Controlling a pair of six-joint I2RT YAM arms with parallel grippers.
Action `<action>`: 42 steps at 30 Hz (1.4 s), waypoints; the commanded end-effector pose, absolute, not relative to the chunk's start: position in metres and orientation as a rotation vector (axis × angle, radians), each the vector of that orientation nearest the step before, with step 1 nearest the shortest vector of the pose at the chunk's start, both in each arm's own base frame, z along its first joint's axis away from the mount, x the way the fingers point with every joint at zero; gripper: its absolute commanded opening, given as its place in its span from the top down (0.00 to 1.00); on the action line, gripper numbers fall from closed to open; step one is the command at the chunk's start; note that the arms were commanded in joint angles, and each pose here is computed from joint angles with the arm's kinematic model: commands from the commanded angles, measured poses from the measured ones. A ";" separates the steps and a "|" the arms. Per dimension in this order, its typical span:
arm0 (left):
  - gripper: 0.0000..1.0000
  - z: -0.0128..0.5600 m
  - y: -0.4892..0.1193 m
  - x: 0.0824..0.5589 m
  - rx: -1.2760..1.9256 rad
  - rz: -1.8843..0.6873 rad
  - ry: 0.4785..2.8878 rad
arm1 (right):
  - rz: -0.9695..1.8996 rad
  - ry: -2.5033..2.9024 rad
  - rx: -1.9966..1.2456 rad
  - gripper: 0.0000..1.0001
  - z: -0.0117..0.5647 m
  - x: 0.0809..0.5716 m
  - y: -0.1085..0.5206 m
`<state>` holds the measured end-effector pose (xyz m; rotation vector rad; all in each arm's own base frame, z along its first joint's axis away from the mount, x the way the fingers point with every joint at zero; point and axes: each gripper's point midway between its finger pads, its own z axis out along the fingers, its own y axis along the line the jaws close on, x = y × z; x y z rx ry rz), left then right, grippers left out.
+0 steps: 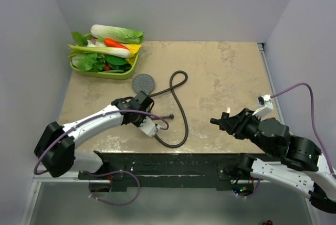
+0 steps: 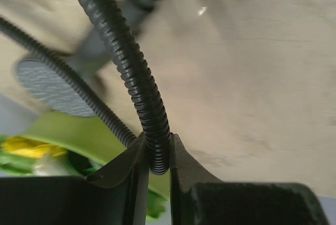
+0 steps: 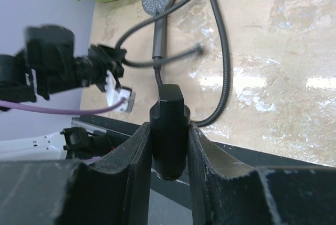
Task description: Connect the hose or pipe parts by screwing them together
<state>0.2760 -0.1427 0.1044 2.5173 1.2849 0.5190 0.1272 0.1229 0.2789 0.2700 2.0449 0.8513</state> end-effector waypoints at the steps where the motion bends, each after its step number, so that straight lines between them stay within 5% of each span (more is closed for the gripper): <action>1: 1.00 0.072 -0.095 0.237 2.550 0.458 1.472 | 0.919 1.961 0.290 1.00 0.309 0.131 0.125; 8: 0.61 0.042 -0.077 0.221 2.496 0.438 1.532 | 0.916 1.979 0.271 1.00 0.308 0.134 0.135; 12: 0.50 0.042 -0.088 0.224 2.443 0.371 1.600 | 0.931 1.979 0.281 1.00 0.306 0.133 0.137; 14: 0.05 0.042 -0.093 0.221 2.415 0.315 1.653 | 0.933 1.979 0.281 1.00 0.305 0.134 0.138; 15: 0.01 0.045 -0.098 0.223 2.393 0.293 1.665 | 0.936 1.981 0.285 1.00 0.304 0.133 0.138; 26: 0.01 0.095 -0.168 0.181 2.309 -0.213 1.633 | 0.899 1.996 0.299 1.00 0.297 0.134 0.132; 38: 0.01 0.069 -0.234 0.131 2.379 -0.531 1.566 | 0.892 2.009 0.304 1.00 0.292 0.136 0.136; 41: 0.10 0.066 -0.243 0.130 2.376 -0.567 1.552 | 0.889 2.010 0.314 1.00 0.290 0.134 0.133; 42: 0.21 0.064 -0.245 0.128 2.383 -0.584 1.557 | 0.894 2.004 0.317 1.00 0.290 0.134 0.132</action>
